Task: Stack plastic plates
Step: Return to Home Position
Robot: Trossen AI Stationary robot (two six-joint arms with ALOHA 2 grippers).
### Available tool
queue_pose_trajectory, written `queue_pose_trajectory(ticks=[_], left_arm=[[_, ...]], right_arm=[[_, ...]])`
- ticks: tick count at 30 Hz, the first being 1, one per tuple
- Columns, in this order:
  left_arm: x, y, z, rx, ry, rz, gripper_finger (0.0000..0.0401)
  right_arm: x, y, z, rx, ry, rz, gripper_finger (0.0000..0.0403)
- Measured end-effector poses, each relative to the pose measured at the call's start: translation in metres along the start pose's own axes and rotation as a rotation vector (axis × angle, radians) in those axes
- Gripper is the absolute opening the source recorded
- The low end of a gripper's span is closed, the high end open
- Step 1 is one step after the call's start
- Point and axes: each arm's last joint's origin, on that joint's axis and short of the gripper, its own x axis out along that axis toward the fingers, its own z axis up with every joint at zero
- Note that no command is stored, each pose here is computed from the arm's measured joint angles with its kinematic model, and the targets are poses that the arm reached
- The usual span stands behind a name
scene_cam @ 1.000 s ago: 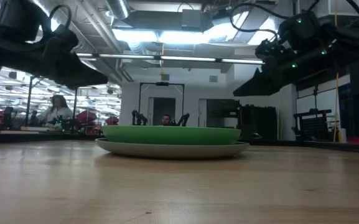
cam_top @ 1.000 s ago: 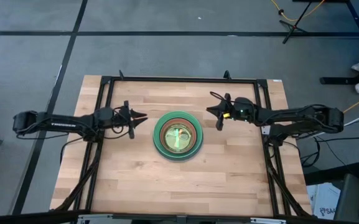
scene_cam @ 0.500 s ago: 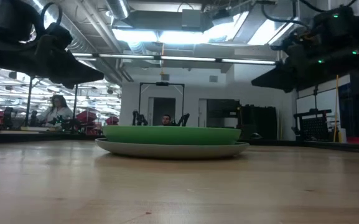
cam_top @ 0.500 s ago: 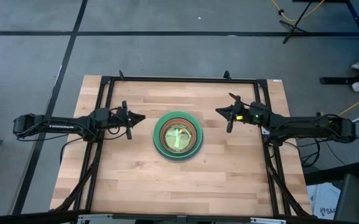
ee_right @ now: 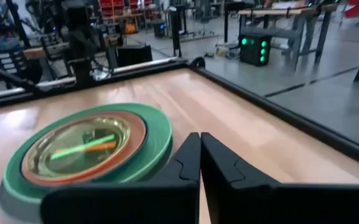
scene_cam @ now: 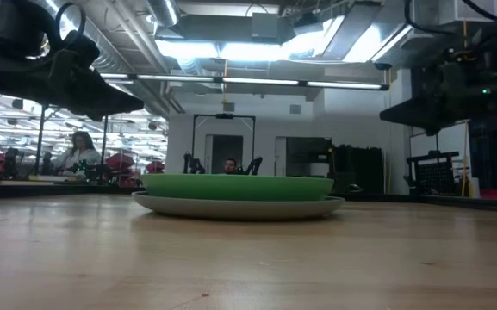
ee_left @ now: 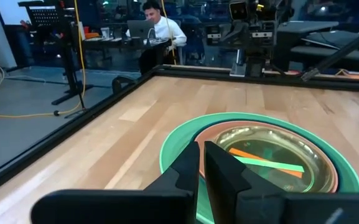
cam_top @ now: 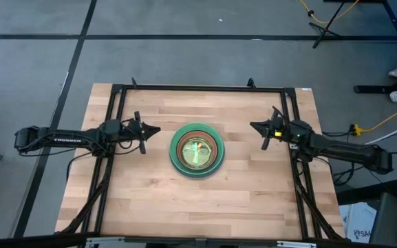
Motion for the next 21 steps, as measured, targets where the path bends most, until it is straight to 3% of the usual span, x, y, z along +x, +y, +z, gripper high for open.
queue_pose_trajectory(ticks=[7,11,21], left_arm=[[-0.001,0.000,0.002,-0.003,-0.021,0.000,0.0016],[-0.004,0.000,0.006,-0.009,-0.059,0.000,0.0016],[-0.018,0.002,0.005,-0.029,-0.053,-0.001,0.0016]], right_arm=[[-0.016,0.000,-0.002,0.006,-0.003,0.020,0.0005],[-0.021,0.001,0.004,0.005,-0.082,0.048,0.0005],[-0.023,0.001,0.005,-0.003,-0.099,0.056,0.0005]])
